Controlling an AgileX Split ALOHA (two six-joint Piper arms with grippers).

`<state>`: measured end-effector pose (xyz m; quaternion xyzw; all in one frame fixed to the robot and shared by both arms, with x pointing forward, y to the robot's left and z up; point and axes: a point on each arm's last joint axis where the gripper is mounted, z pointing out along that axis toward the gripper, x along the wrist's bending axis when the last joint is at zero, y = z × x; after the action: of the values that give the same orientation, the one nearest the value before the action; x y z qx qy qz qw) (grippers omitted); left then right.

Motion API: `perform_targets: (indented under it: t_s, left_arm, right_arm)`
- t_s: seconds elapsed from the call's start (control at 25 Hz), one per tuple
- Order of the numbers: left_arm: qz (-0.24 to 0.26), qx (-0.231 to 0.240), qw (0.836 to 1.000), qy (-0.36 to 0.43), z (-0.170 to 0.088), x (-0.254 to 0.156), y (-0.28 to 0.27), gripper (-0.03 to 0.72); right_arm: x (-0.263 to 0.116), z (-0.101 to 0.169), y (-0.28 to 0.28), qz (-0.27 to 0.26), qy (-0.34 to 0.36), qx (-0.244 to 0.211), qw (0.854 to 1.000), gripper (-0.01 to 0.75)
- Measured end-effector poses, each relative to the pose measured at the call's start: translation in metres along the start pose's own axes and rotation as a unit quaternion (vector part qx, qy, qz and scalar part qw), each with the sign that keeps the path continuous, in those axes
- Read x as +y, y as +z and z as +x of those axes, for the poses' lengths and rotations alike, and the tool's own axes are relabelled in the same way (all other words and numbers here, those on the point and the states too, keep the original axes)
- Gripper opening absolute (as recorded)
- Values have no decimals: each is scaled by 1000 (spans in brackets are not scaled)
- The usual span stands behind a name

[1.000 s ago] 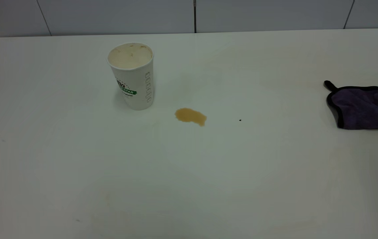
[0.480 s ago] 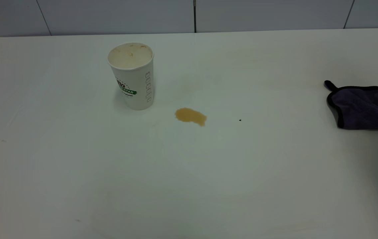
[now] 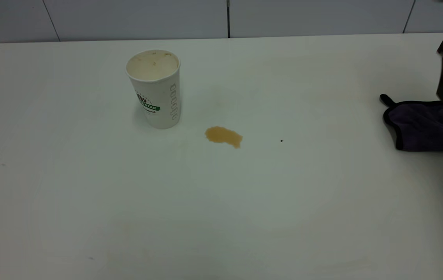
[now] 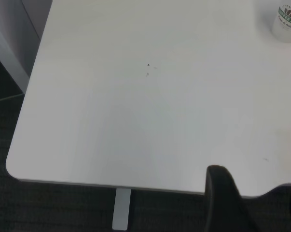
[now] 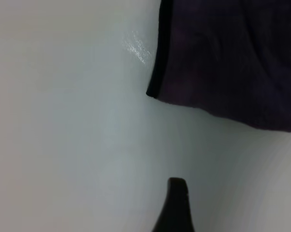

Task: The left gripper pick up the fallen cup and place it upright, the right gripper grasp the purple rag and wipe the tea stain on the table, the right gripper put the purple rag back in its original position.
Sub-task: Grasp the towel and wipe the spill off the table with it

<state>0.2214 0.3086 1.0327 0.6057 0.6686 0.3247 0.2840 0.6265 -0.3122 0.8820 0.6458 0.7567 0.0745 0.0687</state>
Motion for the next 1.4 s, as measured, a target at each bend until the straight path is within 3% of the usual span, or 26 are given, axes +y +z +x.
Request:
perform_targets:
  t_s: [0.16, 0.44, 0.88, 1.04, 1.12, 1.2, 1.4]
  left_arm:
    - [0, 0, 1000, 0, 0, 0, 0, 377]
    - [0, 0, 1000, 0, 0, 0, 0, 377]
    - [0, 0, 1000, 0, 0, 0, 0, 377]
    - [0, 0, 1000, 0, 0, 0, 0, 377]
    - [0, 0, 1000, 0, 0, 0, 0, 377]
    - [-1, 0, 1000, 0, 0, 0, 0, 377]
    - [-1, 0, 1000, 0, 0, 0, 0, 377]
  right_arm:
    - [13, -4, 44, 21, -33, 4, 999, 711]
    - [36, -10, 85, 3, -89, -15, 996, 668]
    - [38, -14, 122, -2, -93, -17, 996, 611]
    - [39, -15, 121, -6, -79, -14, 997, 424]
    - [40, -13, 121, -10, -64, -5, 998, 218]
    - [40, -11, 121, -12, -41, 8, 999, 91]
    - [43, 11, 121, -8, -16, 53, 998, 73]
